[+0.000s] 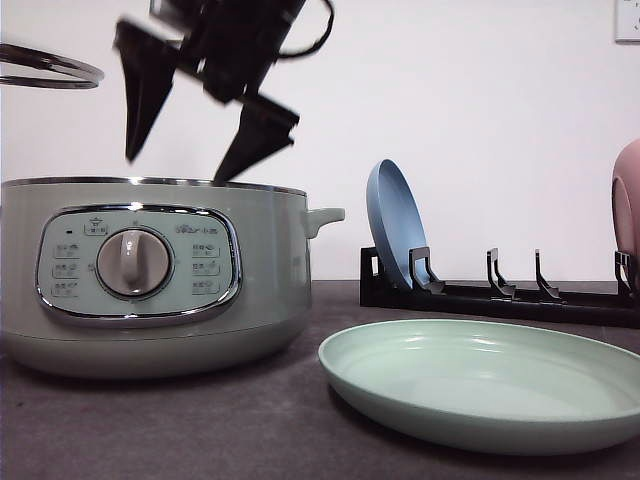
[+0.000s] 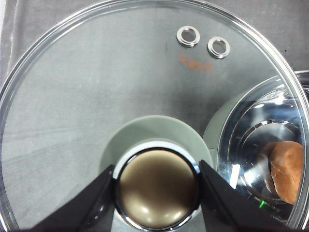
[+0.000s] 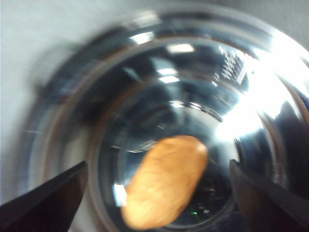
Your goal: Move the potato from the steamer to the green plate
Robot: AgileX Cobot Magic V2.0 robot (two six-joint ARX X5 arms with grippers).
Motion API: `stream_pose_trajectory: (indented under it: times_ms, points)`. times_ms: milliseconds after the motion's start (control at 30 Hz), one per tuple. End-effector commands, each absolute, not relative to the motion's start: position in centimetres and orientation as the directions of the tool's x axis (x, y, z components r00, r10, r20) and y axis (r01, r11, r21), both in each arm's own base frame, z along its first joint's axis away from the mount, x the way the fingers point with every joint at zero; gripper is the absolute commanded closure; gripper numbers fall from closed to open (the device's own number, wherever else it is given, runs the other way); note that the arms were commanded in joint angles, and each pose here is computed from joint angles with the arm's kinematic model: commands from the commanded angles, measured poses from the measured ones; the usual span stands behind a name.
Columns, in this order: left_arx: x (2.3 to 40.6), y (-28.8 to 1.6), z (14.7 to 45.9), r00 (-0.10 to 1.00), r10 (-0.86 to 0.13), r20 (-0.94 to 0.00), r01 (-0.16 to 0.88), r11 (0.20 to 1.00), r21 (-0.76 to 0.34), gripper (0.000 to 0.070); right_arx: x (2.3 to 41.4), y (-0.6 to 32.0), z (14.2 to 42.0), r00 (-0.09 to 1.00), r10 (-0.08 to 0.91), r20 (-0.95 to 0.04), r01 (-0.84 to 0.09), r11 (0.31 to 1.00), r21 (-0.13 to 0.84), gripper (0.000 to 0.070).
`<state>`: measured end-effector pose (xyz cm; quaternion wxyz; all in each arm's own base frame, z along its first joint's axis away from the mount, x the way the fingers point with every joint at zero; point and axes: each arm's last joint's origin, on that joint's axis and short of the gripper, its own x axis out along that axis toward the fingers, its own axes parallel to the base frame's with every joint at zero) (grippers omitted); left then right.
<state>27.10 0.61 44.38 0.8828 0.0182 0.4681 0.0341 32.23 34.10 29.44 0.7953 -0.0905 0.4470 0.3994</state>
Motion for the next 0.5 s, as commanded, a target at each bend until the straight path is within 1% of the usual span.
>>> stream_pose_trajectory:
  times_ms: [0,233,467]
  points:
    - [27.1,0.6,45.5,0.615,0.079,-0.785,-0.044,0.997,0.065,0.07,32.4,35.2,28.7,0.294,0.545,-0.785,-0.712,0.673,0.2,0.0108]
    - [27.1,0.6,45.5,0.615,0.078,-0.785,-0.043,0.997,0.065,0.07,32.7,36.3,26.0,0.296,0.484,-0.823,-0.693,0.702,0.163,0.0106]
    - [27.1,0.6,45.5,0.614,0.078,-0.785,-0.043,0.997,0.065,0.07,32.5,36.9,24.7,0.277,0.466,-0.841,-0.688,0.707,0.165,0.0105]
